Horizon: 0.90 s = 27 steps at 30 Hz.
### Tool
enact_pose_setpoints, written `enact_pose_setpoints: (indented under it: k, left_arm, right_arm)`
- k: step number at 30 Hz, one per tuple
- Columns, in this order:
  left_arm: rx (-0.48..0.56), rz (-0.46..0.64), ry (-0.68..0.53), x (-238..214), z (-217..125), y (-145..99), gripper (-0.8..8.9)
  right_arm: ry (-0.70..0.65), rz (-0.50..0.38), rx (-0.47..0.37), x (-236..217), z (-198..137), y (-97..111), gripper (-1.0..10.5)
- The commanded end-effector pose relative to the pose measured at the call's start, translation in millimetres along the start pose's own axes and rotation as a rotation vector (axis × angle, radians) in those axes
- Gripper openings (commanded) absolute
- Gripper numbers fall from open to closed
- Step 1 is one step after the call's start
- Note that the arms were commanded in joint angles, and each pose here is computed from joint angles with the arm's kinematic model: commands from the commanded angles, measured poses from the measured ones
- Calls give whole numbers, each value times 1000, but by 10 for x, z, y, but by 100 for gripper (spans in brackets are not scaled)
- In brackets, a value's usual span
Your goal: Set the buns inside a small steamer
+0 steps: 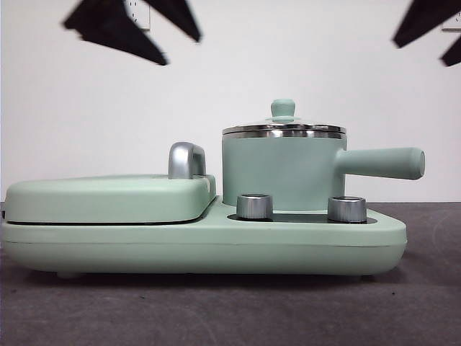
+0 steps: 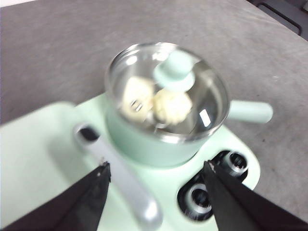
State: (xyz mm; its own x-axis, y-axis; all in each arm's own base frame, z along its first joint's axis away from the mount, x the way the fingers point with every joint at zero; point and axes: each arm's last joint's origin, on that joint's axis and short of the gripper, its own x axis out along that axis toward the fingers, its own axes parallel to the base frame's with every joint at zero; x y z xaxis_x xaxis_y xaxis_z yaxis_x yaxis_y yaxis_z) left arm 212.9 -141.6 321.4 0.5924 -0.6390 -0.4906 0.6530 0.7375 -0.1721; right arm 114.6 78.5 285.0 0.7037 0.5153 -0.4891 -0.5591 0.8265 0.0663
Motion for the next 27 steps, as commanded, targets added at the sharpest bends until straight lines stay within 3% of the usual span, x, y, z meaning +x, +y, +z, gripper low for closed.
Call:
enact_pose_setpoints:
  k: [1, 10, 19, 20, 21, 23, 27]
  left_arm:
    - [-51, 14, 27, -63, -218, 37, 313]
    - [-197, 57, -21, -437, -720, 81, 312]
    - [-185, 52, -55, -567, -733, 41, 307]
    - [-185, 52, -56, -568, -731, 41, 291]
    - [-185, 52, -57, -568, -731, 41, 237]
    - [-186, 52, -54, -566, -734, 41, -5]
    - [-186, 44, -51, -567, -735, 39, 13]
  right_arm:
    - [-20, 34, 6, 89, 65, 18, 409]
    - [9, 107, 8, 350, 111, 37, 409]
    - [18, 133, 8, 351, 104, 43, 407]
    - [13, 130, 8, 343, 107, 43, 374]
    - [10, 130, 8, 342, 110, 43, 268]
    - [6, 130, 7, 331, 111, 43, -7]
    - [5, 143, 11, 321, 111, 47, 19]
